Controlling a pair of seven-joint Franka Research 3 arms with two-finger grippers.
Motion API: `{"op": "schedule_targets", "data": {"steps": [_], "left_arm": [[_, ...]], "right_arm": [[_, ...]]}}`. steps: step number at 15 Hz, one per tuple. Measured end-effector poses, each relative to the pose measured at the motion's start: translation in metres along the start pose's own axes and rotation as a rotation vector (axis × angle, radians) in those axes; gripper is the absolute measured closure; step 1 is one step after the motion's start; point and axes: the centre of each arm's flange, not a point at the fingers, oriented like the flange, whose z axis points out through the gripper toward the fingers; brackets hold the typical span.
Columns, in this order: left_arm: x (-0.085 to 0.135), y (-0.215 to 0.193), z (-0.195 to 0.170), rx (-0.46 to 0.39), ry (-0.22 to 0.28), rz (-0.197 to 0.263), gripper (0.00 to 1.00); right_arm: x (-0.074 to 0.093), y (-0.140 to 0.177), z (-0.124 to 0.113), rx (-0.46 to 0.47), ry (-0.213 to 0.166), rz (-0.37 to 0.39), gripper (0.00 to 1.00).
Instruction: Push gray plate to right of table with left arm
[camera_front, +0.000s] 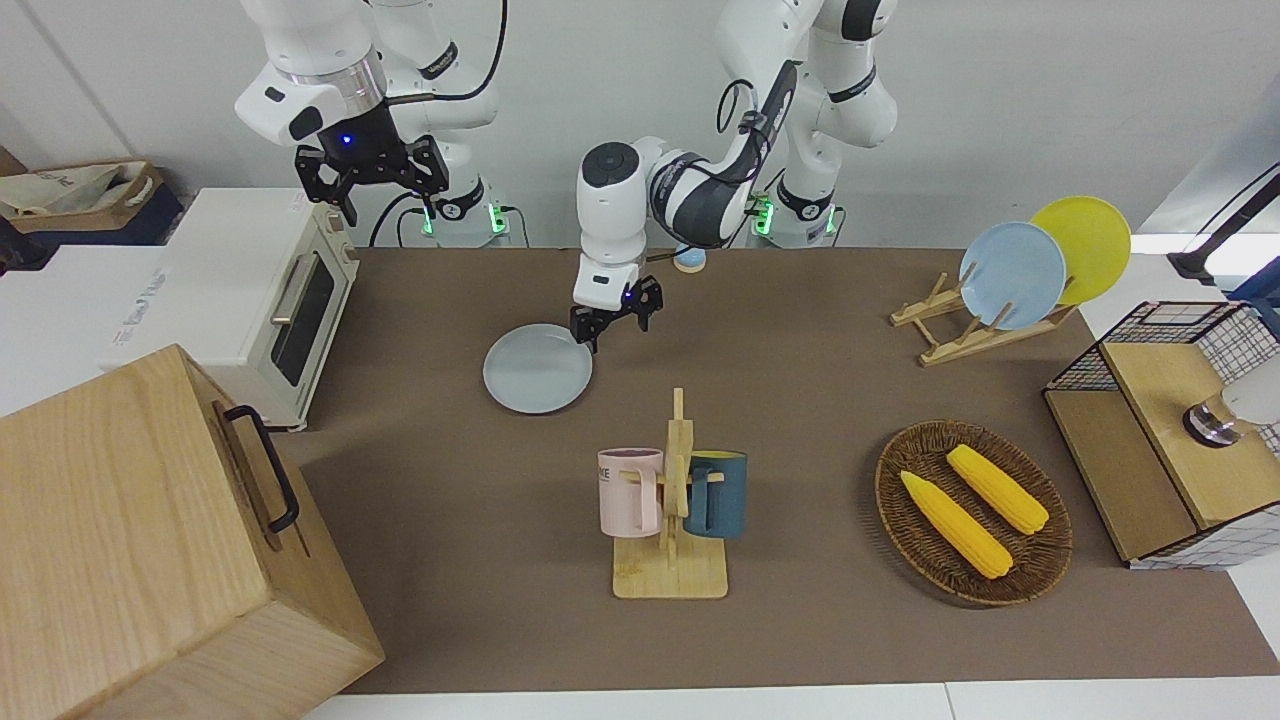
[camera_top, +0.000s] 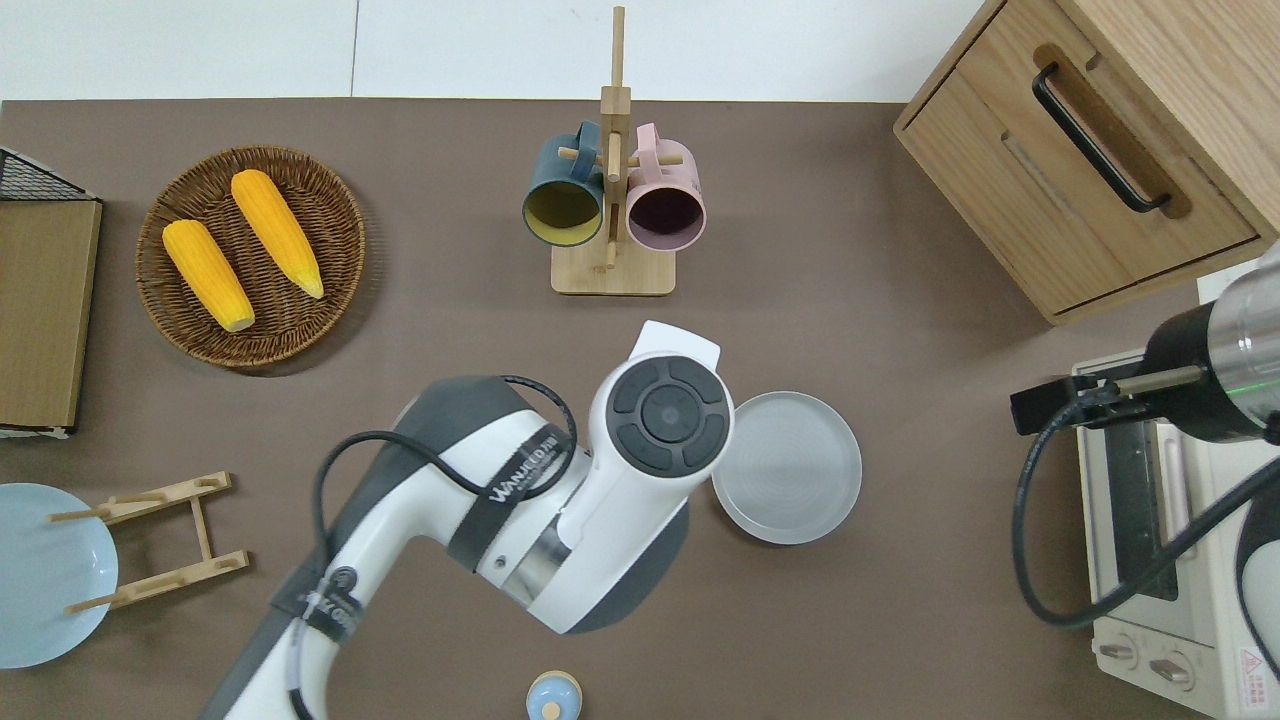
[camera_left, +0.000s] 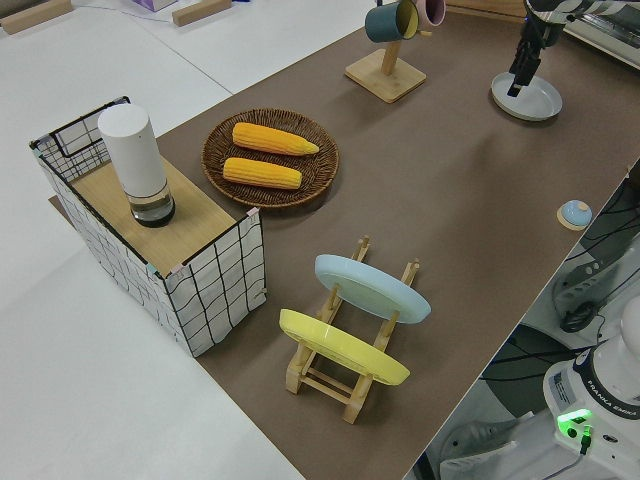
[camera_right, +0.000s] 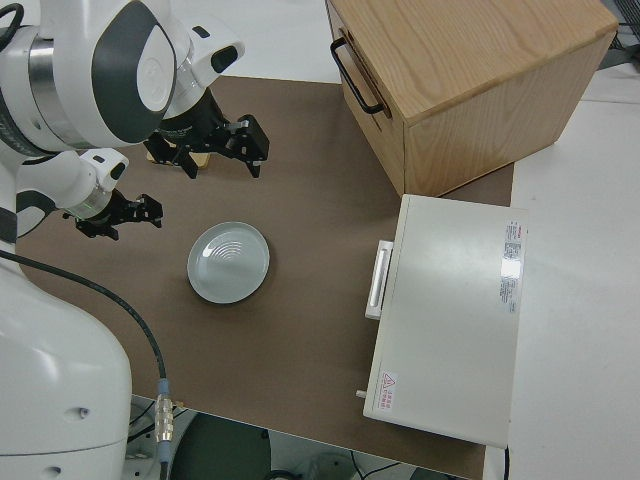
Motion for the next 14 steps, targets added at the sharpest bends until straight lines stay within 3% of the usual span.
{"op": "schedule_targets", "data": {"steps": [5, 14], "left_arm": [[0.058, -0.052, -0.054, -0.002, -0.002, 0.090, 0.00], [0.116, -0.170, -0.117, -0.002, -0.025, 0.239, 0.00]], "right_arm": [[0.000, 0.000, 0.000, 0.000, 0.000, 0.000, 0.01], [0.000, 0.000, 0.000, 0.000, 0.000, 0.000, 0.01]]}}
